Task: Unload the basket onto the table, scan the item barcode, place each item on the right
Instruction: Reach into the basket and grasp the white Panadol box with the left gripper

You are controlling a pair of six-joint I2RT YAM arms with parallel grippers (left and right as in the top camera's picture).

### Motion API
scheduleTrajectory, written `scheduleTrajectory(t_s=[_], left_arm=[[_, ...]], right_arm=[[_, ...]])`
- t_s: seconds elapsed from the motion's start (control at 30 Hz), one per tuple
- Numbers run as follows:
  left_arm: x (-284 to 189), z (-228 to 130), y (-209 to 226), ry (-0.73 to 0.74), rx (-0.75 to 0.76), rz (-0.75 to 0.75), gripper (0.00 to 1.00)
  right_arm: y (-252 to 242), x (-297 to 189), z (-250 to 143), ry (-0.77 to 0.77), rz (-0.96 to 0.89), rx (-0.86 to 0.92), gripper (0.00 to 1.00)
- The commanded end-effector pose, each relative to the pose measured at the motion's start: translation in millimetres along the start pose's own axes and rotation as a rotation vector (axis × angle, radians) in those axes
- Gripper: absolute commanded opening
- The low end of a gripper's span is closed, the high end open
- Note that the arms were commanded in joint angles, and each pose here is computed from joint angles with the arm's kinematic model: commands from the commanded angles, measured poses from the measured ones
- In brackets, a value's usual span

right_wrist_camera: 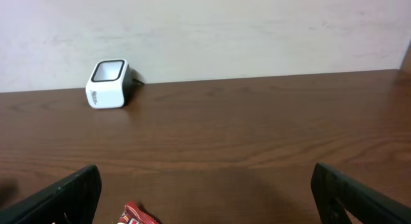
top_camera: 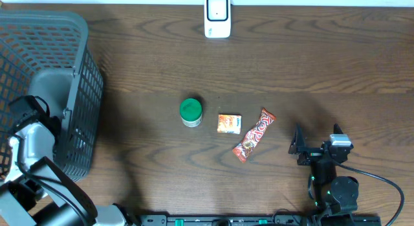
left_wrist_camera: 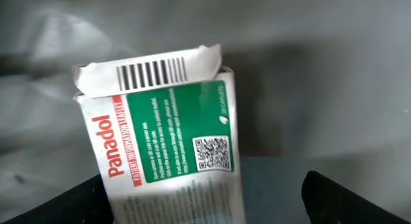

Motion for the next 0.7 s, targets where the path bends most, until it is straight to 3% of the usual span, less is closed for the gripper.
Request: scheduleTrajectory(t_s=[0.0, 0.07, 0.1, 0.27, 0.4, 0.67], left_arm=[[27, -9, 14, 0.072, 0.009, 0.103, 0.92], [27, -9, 14, 0.072, 0.009, 0.103, 0.75], [27, -9, 13, 0.072, 0.009, 0.100, 0.72], [26, -9, 12, 0.075, 0.058, 0.087, 0.72], [17, -7, 4, 0.076, 0.118, 0.039, 0.64], [-45, 3, -27, 0.048, 0.263, -0.209, 0.62]], right_arm=[[1, 0, 0, 0.001, 0.007, -0.006, 0.99], [1, 0, 0, 0.001, 0.007, -0.006, 0.99], [1, 0, 0, 0.001, 0.007, -0.006, 0.99], [1, 0, 0, 0.001, 0.007, -0.006, 0.99], [1, 0, 0, 0.001, 0.007, -0.006, 0.99], [1, 0, 0, 0.001, 0.007, -0.006, 0.99]])
Point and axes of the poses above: each gripper's point midway between its finger pads, its own x axis out along the fingers, its own y axis along the line the jaws close on, z = x × y, the point moved 10 cm from there along -x, back along the fingers, and after that the axes turned 9 degrees about -x, right-handed, at the moved point
